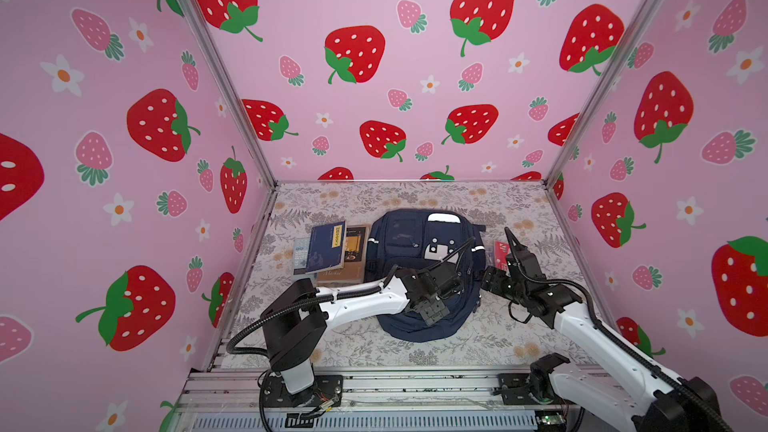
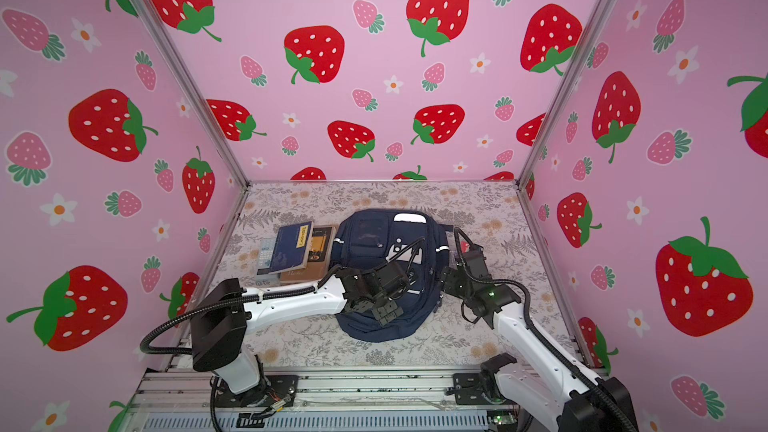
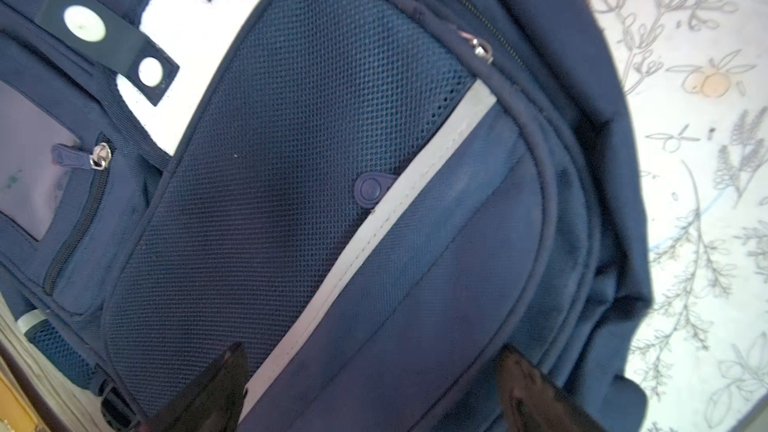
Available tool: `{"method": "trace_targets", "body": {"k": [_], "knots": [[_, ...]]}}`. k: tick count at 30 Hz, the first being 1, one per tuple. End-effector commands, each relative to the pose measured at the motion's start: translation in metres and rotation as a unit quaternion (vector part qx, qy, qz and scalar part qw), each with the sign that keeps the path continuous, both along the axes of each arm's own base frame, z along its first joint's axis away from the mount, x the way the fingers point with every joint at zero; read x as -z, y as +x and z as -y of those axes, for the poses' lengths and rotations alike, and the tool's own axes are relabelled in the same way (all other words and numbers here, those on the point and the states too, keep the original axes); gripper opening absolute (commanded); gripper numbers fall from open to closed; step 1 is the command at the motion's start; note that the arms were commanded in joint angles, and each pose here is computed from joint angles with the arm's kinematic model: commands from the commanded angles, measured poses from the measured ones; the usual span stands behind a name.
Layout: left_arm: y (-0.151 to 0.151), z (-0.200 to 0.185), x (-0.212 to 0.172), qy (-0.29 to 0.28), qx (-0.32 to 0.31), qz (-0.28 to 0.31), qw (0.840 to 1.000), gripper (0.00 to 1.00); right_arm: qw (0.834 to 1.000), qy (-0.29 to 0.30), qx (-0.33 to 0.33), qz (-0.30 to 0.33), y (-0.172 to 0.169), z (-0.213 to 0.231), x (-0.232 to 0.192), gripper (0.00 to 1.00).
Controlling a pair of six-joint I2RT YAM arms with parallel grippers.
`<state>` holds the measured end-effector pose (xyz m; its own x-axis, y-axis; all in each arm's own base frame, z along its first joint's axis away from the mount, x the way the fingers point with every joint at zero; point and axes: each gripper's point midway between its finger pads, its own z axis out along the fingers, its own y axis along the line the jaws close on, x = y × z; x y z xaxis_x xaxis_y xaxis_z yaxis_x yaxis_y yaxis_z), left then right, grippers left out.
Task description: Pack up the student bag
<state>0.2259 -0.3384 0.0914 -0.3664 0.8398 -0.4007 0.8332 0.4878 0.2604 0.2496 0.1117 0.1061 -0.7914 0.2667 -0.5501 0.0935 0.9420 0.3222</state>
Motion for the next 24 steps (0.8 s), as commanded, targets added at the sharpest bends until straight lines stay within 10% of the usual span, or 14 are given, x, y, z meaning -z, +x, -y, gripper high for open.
{"method": "trace_targets", "body": {"k": [1, 9, 15, 24], "knots": [[0.005, 0.004, 0.002, 0.010, 0.016, 0.020, 1.000, 0.88, 1.000, -0.005, -0.001, -0.024, -0.011, 0.004, 0.006, 0.82], [0.024, 0.009, 0.003, 0.028, 0.001, 0.065, 0.998, 0.55, 0.999, 0.000, -0.017, -0.041, -0.018, 0.001, 0.005, 0.76], [0.036, 0.007, -0.015, 0.016, -0.023, 0.105, 0.994, 0.12, 0.999, 0.025, -0.024, -0.024, -0.024, -0.002, -0.007, 0.77], [0.040, 0.009, -0.040, -0.056, -0.048, 0.102, 0.992, 0.00, 0.992, 0.082, -0.089, 0.024, -0.018, -0.030, -0.012, 0.57]]}}
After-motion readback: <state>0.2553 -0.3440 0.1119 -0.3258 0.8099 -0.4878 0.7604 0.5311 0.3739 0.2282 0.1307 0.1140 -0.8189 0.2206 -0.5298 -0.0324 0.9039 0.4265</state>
